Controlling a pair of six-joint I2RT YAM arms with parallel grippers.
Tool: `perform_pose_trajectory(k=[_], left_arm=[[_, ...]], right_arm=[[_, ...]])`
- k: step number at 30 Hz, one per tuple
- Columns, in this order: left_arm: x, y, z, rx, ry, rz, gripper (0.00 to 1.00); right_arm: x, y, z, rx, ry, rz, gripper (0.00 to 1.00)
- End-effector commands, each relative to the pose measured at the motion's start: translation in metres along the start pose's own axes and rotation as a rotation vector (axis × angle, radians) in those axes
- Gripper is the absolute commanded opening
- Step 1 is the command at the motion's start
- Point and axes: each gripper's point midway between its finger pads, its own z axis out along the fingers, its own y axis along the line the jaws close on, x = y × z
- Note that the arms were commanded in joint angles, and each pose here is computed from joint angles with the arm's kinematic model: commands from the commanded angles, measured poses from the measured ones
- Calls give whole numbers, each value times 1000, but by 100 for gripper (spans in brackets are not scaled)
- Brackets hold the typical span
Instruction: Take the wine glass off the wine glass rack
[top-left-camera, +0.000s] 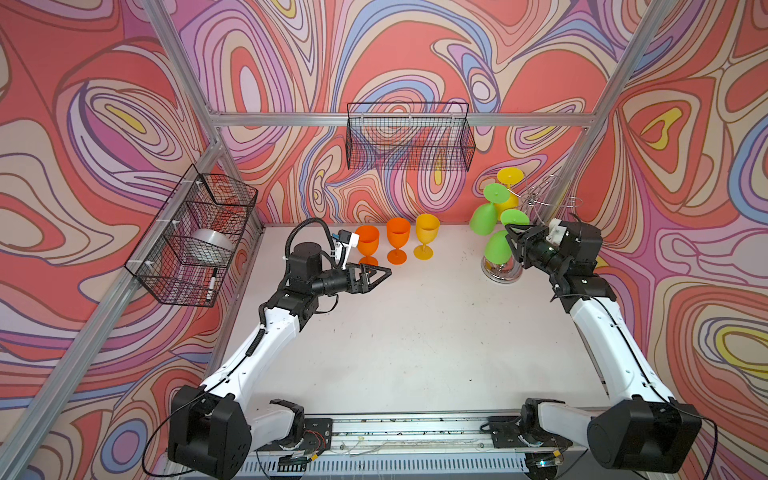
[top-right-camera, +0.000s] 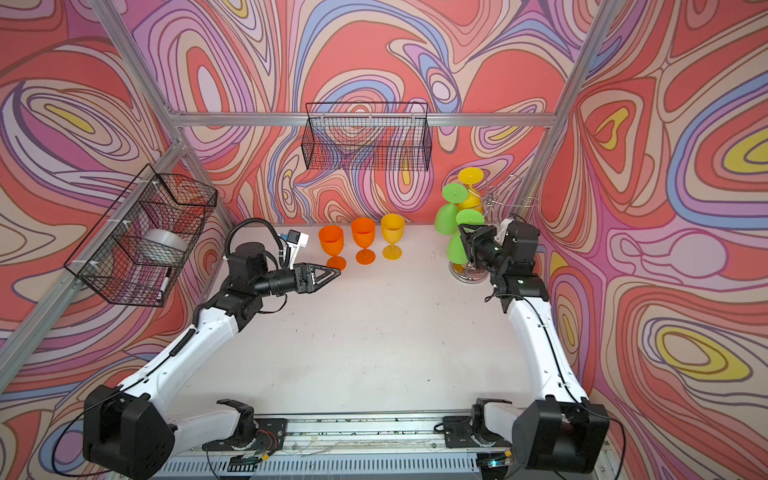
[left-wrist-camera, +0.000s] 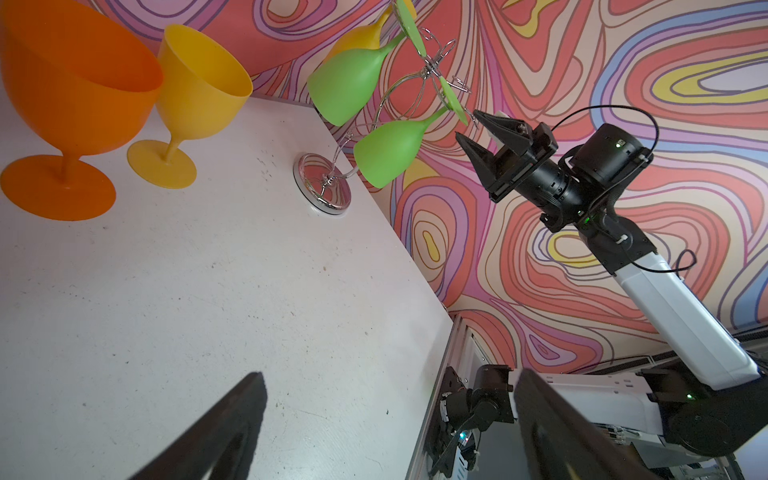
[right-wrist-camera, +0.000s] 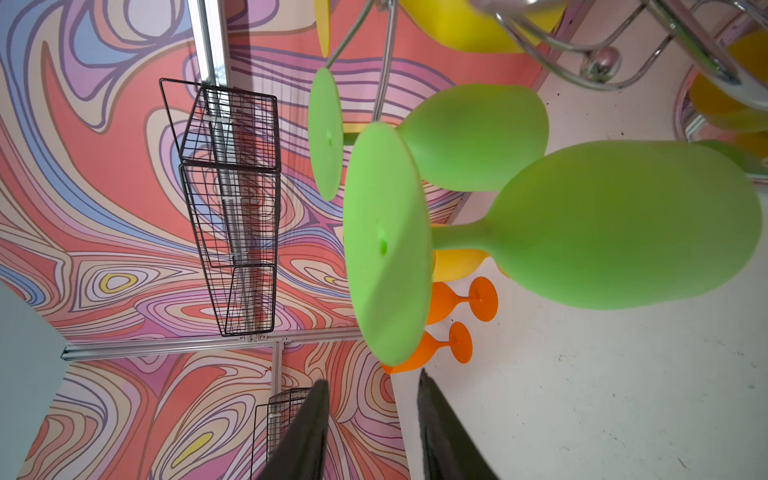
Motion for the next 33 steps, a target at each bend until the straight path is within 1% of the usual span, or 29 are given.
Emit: perform_pose_trajectory(k=[1,11,19,25,27,32,33], left_arm=[[0,-4,-1,7,-3,14,94],[0,-4,-1,2,-2,19,94],[1,-3,-1,0,0,17,94],[1,-2,0,-1,1,16,94],[1,-2,0,-1,1,15,94],[1,-2,-1,-1,1,17,94],[1,-2,-1,-1,1,16,94]], right_arm=[[-11,5,3,-24,-35,-7,37],[-27,14,6,-54,-79,3,27],[-34,8,6,-46,-110,26,23],[-39,13,-1,-68,-144,35,18],[-40,14,-2,-71,-148,33,14],[-41,13,-3,-71,-153,32,1],[-41,13,-3,-72,-154,31,0]])
